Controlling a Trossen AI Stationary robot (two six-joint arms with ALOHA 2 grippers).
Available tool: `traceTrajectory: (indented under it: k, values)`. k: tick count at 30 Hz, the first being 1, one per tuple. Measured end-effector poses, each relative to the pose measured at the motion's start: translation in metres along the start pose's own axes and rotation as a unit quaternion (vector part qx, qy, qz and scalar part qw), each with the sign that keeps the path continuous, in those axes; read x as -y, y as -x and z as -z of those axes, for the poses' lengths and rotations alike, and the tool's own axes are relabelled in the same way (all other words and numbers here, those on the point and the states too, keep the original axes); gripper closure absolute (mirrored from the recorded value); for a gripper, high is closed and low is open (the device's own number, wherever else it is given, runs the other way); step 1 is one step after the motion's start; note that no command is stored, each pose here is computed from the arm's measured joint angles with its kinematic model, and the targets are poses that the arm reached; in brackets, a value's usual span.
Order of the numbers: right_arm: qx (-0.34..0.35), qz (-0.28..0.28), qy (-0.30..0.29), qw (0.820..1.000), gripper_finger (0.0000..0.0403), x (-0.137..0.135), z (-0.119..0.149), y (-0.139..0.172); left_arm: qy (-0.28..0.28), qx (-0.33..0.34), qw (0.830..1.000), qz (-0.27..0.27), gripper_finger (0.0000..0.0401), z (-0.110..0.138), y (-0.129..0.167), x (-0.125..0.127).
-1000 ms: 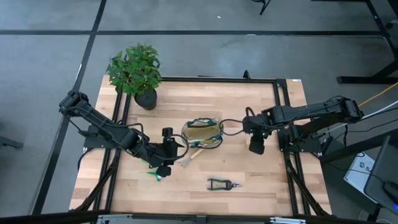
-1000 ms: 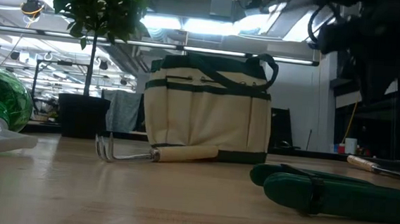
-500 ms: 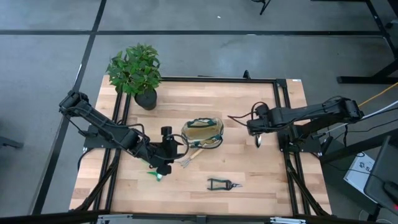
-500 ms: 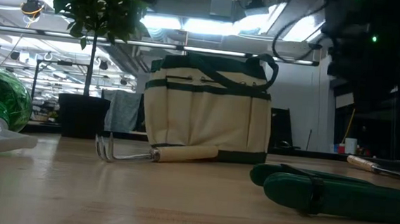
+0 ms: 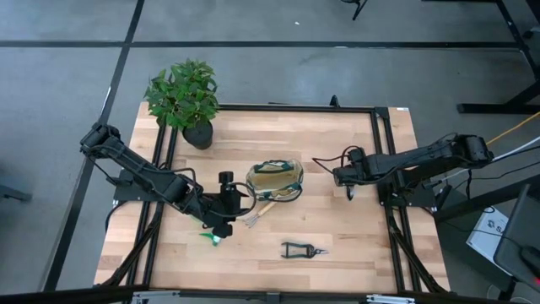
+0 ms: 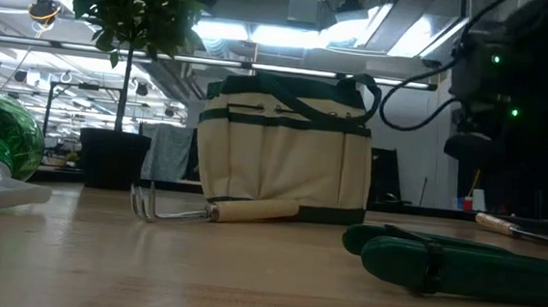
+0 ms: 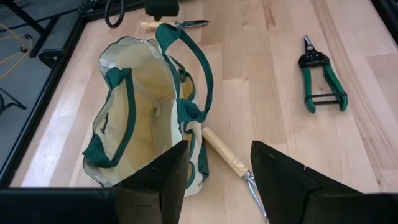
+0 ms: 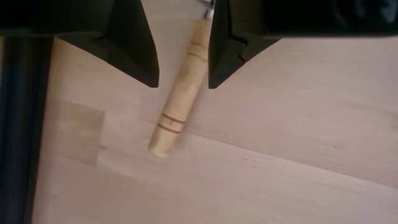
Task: Pick & Place Garden tools in Gardening bag
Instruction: Put the brown trowel into the green gardening bag
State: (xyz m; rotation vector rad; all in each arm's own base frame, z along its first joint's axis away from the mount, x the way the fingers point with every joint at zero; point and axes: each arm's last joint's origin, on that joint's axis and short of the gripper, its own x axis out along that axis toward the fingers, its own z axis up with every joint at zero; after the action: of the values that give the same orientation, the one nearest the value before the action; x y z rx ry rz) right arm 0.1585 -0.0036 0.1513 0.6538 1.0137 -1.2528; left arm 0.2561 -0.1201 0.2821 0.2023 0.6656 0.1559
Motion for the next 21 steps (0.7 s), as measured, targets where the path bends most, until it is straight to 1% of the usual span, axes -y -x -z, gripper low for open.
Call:
traceTrajectory:
  k: [3,10,13,16,21]
  values:
    - [-0.001,0.003,-0.008,1.0,0.0263,0.004,0.003,-0.011,0.002,0.0,1.0,0.0,0.0232,0.0,0.0,0.0]
    - [0.002,-0.019,-0.033,0.999,0.0263,0.008,0.008,-0.029,0.004,0.0,1.0,0.0,0.0232,0.0,0.0,0.0]
    - [0.006,-0.03,-0.023,0.999,0.0263,0.009,0.01,-0.035,0.004,0.0,1.0,0.0,0.0232,0.0,0.0,0.0]
    - [0.009,-0.029,-0.013,0.999,0.0263,0.01,0.011,-0.036,0.004,0.0,1.0,0.0,0.0232,0.0,0.0,0.0]
    - [0.012,-0.03,0.025,0.999,0.0263,0.01,0.011,-0.037,0.002,0.001,1.0,-0.003,0.0232,0.0,0.0,0.0]
